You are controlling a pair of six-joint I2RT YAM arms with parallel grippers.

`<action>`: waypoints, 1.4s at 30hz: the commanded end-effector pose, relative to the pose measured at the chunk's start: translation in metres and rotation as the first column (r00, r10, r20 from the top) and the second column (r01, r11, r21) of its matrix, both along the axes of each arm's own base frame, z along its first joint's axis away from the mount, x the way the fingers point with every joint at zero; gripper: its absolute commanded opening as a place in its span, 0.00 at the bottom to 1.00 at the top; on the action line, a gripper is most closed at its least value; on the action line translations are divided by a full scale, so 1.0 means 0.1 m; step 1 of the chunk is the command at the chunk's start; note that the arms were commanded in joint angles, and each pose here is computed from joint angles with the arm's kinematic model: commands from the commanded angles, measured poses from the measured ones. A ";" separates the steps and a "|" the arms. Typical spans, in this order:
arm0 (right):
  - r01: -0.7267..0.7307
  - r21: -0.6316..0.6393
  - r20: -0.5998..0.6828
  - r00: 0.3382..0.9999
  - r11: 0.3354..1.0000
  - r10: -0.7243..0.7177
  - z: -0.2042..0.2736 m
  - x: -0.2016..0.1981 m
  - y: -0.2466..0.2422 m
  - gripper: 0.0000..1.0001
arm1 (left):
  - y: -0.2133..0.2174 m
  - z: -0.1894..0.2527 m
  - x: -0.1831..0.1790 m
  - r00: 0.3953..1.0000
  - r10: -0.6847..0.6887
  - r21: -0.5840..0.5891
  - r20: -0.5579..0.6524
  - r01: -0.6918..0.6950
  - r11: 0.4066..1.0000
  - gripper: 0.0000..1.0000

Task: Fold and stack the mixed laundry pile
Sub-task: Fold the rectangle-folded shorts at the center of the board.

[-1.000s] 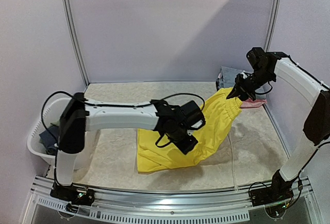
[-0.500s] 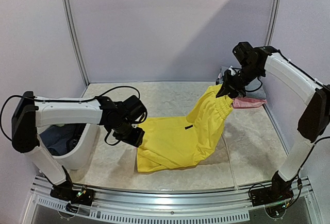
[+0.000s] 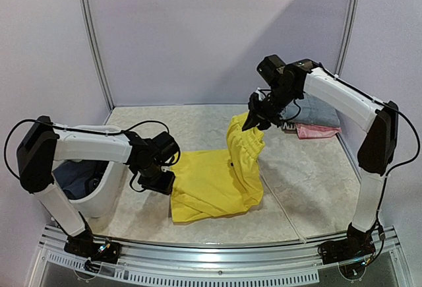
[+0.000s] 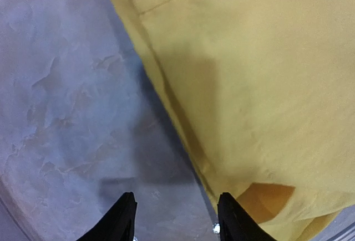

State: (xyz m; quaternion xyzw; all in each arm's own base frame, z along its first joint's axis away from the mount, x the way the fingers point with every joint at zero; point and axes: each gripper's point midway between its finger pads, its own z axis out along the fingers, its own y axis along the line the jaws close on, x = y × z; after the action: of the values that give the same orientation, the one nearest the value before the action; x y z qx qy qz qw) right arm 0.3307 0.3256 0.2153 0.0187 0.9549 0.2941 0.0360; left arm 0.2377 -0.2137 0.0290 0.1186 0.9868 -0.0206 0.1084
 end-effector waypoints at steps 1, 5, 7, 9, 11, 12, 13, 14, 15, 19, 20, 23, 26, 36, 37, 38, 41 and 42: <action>-0.007 0.035 0.005 1.000 0.999 0.006 -0.06 0.06 0.30 0.00 | -0.03 -0.17 0.05 0.999 0.004 -0.021 -0.031 -0.005 1.000 0.50; -0.025 0.045 -0.022 0.999 0.999 0.026 -0.23 0.03 0.52 0.00 | -0.08 -0.27 0.06 0.999 -0.011 -0.033 -0.050 0.009 0.999 0.49; -0.034 0.048 -0.032 0.999 0.998 0.035 -0.30 0.02 0.61 0.00 | -0.09 -0.32 0.06 0.998 -0.019 -0.035 -0.059 0.017 0.999 0.48; -0.040 0.049 -0.045 0.998 0.998 0.043 -0.38 0.01 0.70 0.00 | -0.11 -0.36 0.05 0.997 -0.023 -0.042 -0.070 0.020 0.999 0.47; -0.049 0.068 -0.049 0.997 0.996 0.052 -0.40 0.00 0.81 0.00 | -0.11 -0.39 0.04 0.997 -0.027 -0.048 -0.072 0.024 0.999 0.46; -0.049 0.080 -0.051 0.997 0.996 0.053 -0.40 -0.01 0.86 0.00 | -0.13 -0.41 0.02 0.996 -0.032 -0.060 -0.084 0.027 0.998 0.46; -0.051 0.093 -0.049 0.997 0.994 0.056 -0.39 -0.01 0.92 0.00 | -0.14 -0.41 0.01 0.995 -0.036 -0.067 -0.089 0.031 0.997 0.46; -0.052 0.102 -0.053 0.997 0.993 0.057 -0.40 -0.02 0.97 0.00 | -0.15 -0.41 0.00 0.995 -0.043 -0.072 -0.089 0.036 0.997 0.46; -0.057 0.112 -0.052 0.997 0.992 0.063 -0.41 -0.03 1.02 0.00 | -0.16 -0.42 0.00 0.995 -0.048 -0.076 -0.089 0.041 0.996 0.45; -0.076 0.140 -0.072 0.994 0.987 0.087 -0.48 -0.11 1.23 0.00 | -0.17 -0.43 -0.01 0.993 -0.065 -0.086 -0.096 0.057 0.995 0.45; -0.080 0.143 -0.077 0.993 0.986 0.092 -0.50 -0.13 1.28 0.00 | -0.18 -0.43 -0.01 0.993 -0.070 -0.089 -0.095 0.062 0.994 0.45; -0.093 0.146 -0.093 0.990 0.985 0.107 -0.60 -0.21 1.39 0.00 | -0.19 -0.43 0.00 0.991 -0.084 -0.094 -0.100 0.075 0.993 0.44; -0.095 0.149 -0.105 0.988 0.984 0.111 -0.67 -0.23 1.46 0.01 | -0.20 -0.42 0.01 0.990 -0.091 -0.097 -0.104 0.081 0.992 0.44; -0.095 0.154 -0.145 0.982 0.984 0.117 -0.99 -0.24 1.61 0.03 | -0.19 -0.45 -0.03 0.990 -0.085 -0.110 -0.112 0.073 0.991 0.42; -0.094 0.159 -0.150 0.982 0.983 0.118 -1.02 -0.24 1.63 0.03 | -0.19 -0.45 -0.03 0.990 -0.083 -0.111 -0.110 0.071 0.991 0.42; -0.093 0.165 -0.150 0.981 0.982 0.119 -1.03 -0.24 1.65 0.03 | -0.19 -0.45 -0.03 0.991 -0.081 -0.112 -0.110 0.069 0.991 0.42; -0.093 0.196 -0.159 0.979 0.976 0.126 -1.06 -0.24 1.74 0.04 | -0.18 -0.45 -0.03 0.991 -0.076 -0.114 -0.108 0.063 0.992 0.42; -0.094 0.204 -0.168 0.977 0.975 0.129 -1.09 -0.25 1.76 0.04 | -0.18 -0.44 -0.03 0.992 -0.073 -0.115 -0.107 0.060 0.992 0.42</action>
State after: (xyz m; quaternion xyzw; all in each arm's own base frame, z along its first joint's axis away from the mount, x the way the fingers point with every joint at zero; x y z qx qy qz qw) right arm 0.3078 0.4789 0.1069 0.0036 0.9351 0.3492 -0.0603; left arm 0.2515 -0.2408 0.0092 0.1514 0.9795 -0.0851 0.1022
